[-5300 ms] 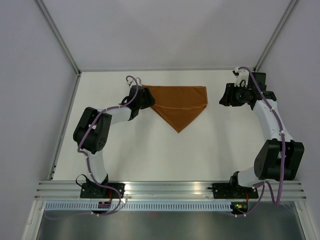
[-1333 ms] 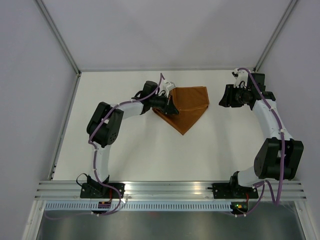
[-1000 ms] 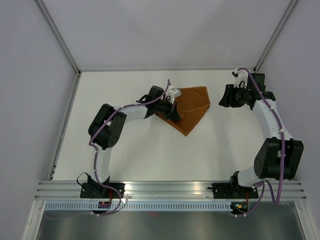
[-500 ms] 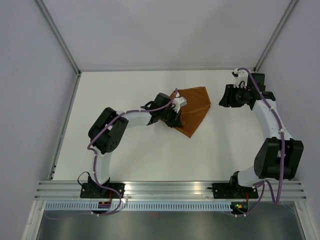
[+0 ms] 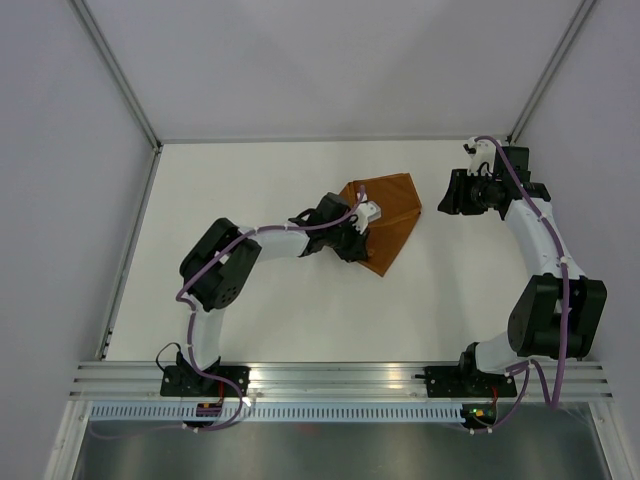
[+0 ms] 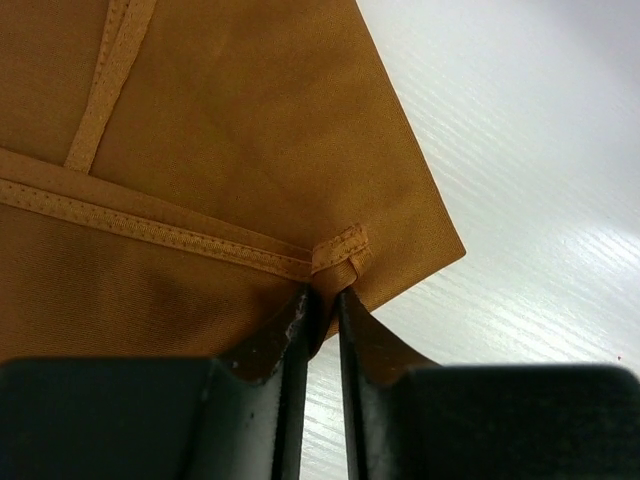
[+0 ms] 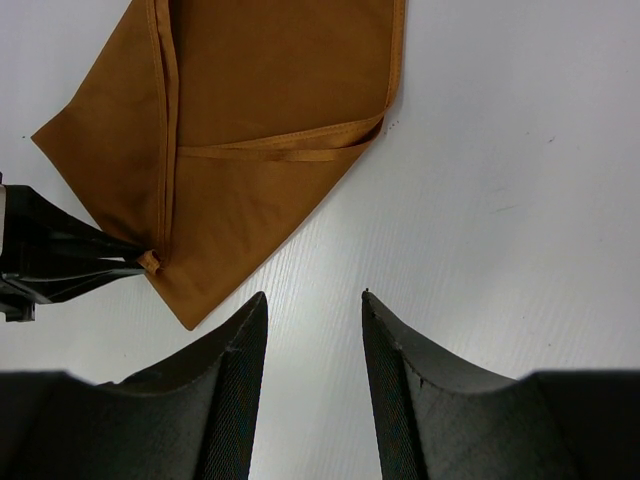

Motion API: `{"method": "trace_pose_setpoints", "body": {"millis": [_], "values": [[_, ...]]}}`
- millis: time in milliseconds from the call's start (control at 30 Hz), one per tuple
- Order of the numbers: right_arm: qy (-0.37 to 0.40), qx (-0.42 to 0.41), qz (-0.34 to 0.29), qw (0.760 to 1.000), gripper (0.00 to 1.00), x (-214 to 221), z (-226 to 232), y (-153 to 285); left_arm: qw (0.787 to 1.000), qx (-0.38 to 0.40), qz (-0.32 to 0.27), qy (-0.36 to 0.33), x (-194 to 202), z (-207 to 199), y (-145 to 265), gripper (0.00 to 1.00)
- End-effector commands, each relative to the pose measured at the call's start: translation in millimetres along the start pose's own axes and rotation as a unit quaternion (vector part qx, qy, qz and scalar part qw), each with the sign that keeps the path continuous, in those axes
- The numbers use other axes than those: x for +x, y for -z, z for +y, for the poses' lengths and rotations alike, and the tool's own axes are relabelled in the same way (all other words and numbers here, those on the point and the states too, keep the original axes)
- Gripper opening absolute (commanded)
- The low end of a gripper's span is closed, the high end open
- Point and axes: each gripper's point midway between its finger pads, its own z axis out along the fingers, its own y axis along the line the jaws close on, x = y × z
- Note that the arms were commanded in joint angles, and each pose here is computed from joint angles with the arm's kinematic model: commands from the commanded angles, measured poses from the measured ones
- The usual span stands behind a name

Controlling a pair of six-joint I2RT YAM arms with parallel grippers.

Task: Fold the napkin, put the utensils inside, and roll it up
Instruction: Fold the napkin

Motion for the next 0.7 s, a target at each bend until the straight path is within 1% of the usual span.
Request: {"method": "trace_pose_setpoints", "body": {"millis": [0,67,100,167,200,267,367,433,667], "values": [[-0.002,0.008,-0.001,1.0,0.49,-1.2,-4.8,-2.5,0.999,-0.016,-0.029,-0.039,-25.2,-3.7,12.9,0.25],[-0.002,0.008,-0.001,1.0,0.49,-1.1,-4.8,-2.5,0.999,-0.017,-0.029,-0.042,-24.6,-4.4,12.7,0.28],[-0.003,0.008,-0.001,1.0,0.49,-0.8,-5.0,-2.9,0.999,-0.018,-0.03,-0.041,-25.0,-4.4,12.0,0.33],[-0.004,0.009,0.0,1.0,0.49,-0.5,-5.4,-3.4,0.998,-0.018,-0.033,-0.043,-26.6,-6.2,12.8,0.36],[-0.003,0.009,0.0,1.0,0.49,-0.5,-5.5,-3.4,0.998,-0.018,-0.036,-0.045,-28.8,-7.1,13.6,0.4],[-0.003,0.009,0.001,1.0,0.49,-0.2,-5.7,-3.8,0.998,-0.015,-0.04,-0.045,-30.7,-9.7,13.3,0.41],[-0.002,0.01,0.0,1.0,0.49,-0.5,-5.8,-3.3,0.998,-0.011,-0.045,-0.047,-34.3,-13.1,13.3,0.46],[-0.003,0.01,0.0,1.0,0.49,-0.6,-6.3,-3.2,0.998,-0.008,-0.05,-0.047,-37.9,-15.4,14.2,0.51],[-0.002,0.011,0.0,1.0,0.49,-0.5,-6.1,-3.3,0.997,0.009,-0.065,-0.045,-49.2,-23.1,12.1,0.54]]}}
